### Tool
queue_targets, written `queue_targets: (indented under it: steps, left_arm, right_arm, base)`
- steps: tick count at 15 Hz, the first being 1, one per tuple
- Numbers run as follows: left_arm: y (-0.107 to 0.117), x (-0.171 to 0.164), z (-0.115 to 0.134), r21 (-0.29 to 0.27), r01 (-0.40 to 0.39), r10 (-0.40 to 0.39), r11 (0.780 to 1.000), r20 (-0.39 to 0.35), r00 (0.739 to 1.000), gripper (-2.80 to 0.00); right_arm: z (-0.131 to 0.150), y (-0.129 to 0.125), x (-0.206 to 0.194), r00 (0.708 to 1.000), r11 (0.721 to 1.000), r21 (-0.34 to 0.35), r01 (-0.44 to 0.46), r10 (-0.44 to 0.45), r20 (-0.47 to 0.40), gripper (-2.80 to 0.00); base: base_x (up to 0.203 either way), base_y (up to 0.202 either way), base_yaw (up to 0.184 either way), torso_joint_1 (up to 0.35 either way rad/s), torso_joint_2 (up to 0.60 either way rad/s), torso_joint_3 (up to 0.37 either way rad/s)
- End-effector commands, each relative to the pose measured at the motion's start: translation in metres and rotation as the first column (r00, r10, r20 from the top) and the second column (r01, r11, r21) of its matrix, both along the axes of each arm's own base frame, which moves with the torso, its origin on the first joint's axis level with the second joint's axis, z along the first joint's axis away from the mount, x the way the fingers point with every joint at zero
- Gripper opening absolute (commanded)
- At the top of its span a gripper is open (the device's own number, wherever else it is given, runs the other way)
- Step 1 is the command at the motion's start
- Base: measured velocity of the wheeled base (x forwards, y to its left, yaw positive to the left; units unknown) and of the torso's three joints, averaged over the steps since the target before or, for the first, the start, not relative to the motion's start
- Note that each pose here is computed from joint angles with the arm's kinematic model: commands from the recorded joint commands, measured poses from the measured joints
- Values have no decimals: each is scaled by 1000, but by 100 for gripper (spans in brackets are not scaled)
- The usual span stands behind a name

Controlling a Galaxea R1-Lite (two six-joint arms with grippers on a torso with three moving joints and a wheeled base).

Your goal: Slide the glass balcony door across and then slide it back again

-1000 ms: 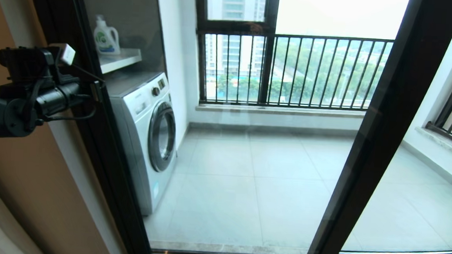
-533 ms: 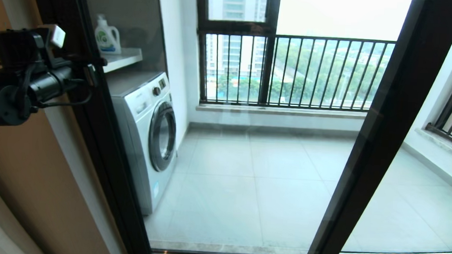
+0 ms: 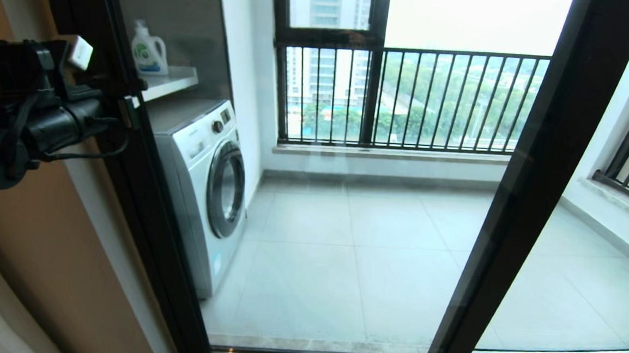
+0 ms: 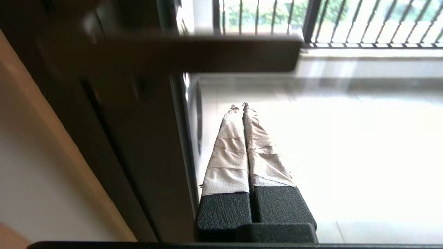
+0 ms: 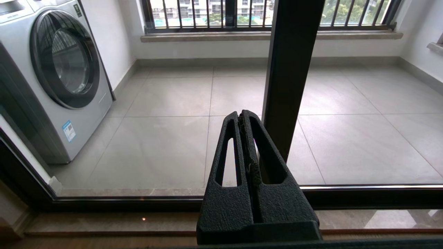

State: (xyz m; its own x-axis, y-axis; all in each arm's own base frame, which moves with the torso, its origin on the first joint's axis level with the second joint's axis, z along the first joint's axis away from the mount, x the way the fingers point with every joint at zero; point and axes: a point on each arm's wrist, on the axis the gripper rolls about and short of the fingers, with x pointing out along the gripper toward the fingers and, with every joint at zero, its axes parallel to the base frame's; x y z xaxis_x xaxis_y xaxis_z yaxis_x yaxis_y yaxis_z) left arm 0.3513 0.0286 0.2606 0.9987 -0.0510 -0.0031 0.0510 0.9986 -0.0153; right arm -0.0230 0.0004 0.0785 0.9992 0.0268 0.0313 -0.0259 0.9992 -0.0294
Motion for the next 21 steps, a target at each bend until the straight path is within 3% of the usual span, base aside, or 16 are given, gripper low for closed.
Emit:
queue_targets:
  steps: [1, 4, 7, 10, 14, 18, 20, 21]
  left_arm:
    - [-7, -65, 9, -4, 96, -96, 995, 5, 995, -280]
    - [-16, -139, 13, 1, 173, -173, 985, 54, 984, -280]
    - [-23, -212, 14, -11, 207, -204, 978, 138, 969, -280]
    - [-30, -276, 4, -19, 222, -216, 975, 169, 962, -280]
    - [-38, -355, -31, -24, 284, -278, 959, 141, 950, -280]
    - [-40, -411, -79, -58, 456, -455, 888, 27, 890, -280]
    - [-39, -424, -106, -38, 447, -446, 894, 30, 895, -280]
    - [-38, -422, -121, -13, 389, -389, 921, 4, 921, -280]
  right_arm:
    - [-3, 0, 1, 1000, 1000, 0, -1, 1, -13, -280]
    - [-3, 0, 1, 1000, 1000, 0, -1, 1, -13, -280]
    - [-3, 0, 1, 1000, 1000, 0, -1, 1, -11, -280]
    - [-3, 0, 1, 1000, 1000, 0, -1, 1, -11, -280]
    - [-3, 0, 1, 1000, 1000, 0, -1, 1, -13, -280]
    - [-3, 0, 1, 1000, 1000, 0, -1, 1, -11, -280]
    - [-3, 0, 1, 1000, 1000, 0, -1, 1, -13, -280]
    - [-3, 0, 1, 1000, 1000, 0, -1, 1, -12, -280]
  base:
    - [0, 0, 0, 0, 0, 0]
    - [0, 0, 0, 0, 0, 0]
    - [0, 0, 0, 0, 0, 0]
    - [0, 0, 0, 0, 0, 0]
    - [0, 0, 0, 0, 0, 0]
    - [0, 0, 0, 0, 0, 0]
    - [0, 0, 0, 0, 0, 0]
    - [0, 0, 0, 0, 0, 0]
